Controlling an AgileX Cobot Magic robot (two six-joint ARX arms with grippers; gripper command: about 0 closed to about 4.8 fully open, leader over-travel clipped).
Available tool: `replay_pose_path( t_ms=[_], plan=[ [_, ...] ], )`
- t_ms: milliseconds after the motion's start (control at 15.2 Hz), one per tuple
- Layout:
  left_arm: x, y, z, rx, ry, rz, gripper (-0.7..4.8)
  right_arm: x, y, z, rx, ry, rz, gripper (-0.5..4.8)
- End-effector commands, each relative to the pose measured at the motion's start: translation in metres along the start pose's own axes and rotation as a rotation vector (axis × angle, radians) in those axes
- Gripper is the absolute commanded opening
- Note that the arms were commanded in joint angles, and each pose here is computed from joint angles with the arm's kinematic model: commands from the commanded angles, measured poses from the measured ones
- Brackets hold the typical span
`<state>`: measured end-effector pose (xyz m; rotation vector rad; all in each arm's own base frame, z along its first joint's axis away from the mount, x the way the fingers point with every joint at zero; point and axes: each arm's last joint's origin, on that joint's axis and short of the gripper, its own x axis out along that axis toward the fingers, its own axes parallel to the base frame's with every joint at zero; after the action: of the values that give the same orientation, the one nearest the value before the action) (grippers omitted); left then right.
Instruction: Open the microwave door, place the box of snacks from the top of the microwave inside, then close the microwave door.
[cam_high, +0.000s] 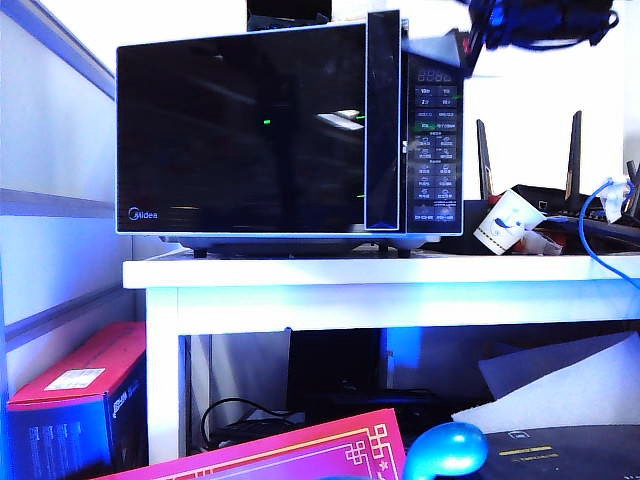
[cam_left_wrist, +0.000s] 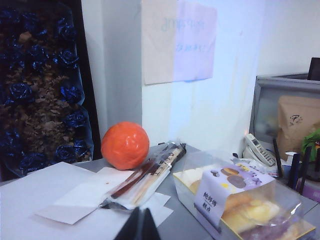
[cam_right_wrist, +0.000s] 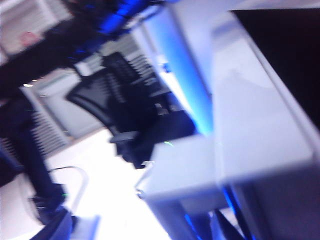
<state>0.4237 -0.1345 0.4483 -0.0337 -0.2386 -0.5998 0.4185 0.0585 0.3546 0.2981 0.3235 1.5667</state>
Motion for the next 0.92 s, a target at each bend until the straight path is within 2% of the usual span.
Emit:
replay_pose_path(
  t_ms=[66,394,656,853,919],
  plan=[
    [-0.001,0.0,0.004,0.01,-0.017,0.002,-0.06,0.001,0.022,0.016,-0.02,0.008,0.05,3.68],
    [0.006,0.003,-0.008,0.021,-0.039,0.001,-0.06,0.001,0.03,0.021,-0.034,0.008,0.053,3.68],
    [0.019,0.009,-0.04,0.008,0.0,0.002,-0.06,0.0,0.036,0.027,-0.102,0.006,0.05,3.67],
    [0.025,0.011,-0.055,0.0,0.027,0.0,-0.06,-0.002,0.035,0.033,-0.18,-0.023,-0.031,3.67],
    [0.025,0.011,-0.055,-0.001,0.029,0.001,-0.06,-0.005,0.034,0.037,-0.22,-0.051,-0.104,3.68]
  ],
)
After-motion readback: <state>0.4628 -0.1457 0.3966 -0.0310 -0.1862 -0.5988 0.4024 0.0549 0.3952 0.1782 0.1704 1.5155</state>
